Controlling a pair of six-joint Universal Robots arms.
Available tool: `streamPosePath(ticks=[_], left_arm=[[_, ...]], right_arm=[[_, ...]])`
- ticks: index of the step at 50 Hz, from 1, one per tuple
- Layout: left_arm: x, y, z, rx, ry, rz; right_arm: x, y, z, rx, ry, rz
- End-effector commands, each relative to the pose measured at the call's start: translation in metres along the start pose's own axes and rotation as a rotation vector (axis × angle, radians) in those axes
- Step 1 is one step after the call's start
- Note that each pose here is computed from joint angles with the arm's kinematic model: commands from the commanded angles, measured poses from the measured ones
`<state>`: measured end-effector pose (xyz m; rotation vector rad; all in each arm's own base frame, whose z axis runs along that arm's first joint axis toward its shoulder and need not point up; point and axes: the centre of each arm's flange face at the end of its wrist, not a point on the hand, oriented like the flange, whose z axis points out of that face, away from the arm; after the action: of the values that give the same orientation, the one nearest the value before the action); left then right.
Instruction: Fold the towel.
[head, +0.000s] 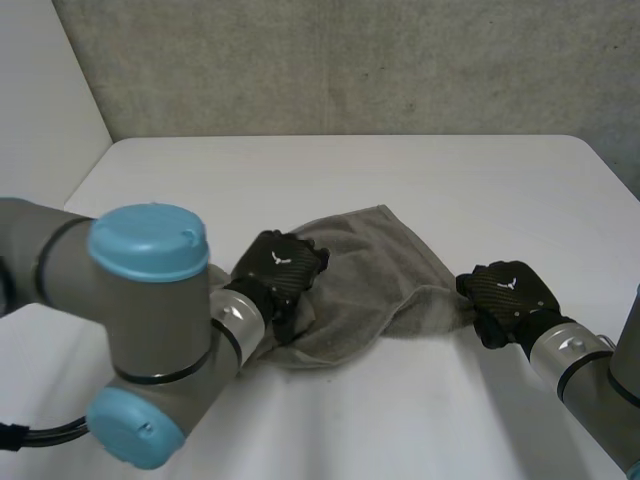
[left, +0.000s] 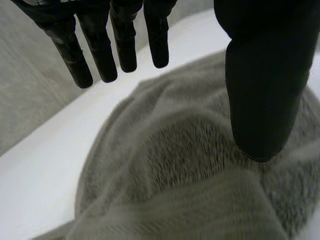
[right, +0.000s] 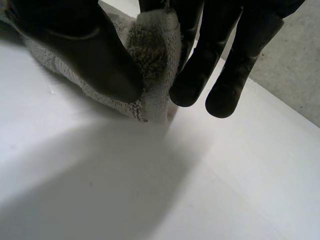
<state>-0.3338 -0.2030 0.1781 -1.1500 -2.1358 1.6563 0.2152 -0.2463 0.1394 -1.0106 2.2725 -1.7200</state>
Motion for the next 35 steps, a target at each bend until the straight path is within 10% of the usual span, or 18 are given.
streamPosePath(ticks=[1,25,35], left_arm=[[0.001,0.017,0.013,-0.074,-0.029,0.014],[-0.095,0.005,-0.040,-0.153,-0.463,-0.061],[-0.111,-0.060,-0.109,0.107,-0.545,-0.086]], right_arm=[[-0.001,0.001,0.000,-0.005,-0.001,-0.001],[0.004,-0.013,-0.003,0.021,0.007,-0.026],[0.030,-0.110,-0.066,0.122,0.081,-0.177]])
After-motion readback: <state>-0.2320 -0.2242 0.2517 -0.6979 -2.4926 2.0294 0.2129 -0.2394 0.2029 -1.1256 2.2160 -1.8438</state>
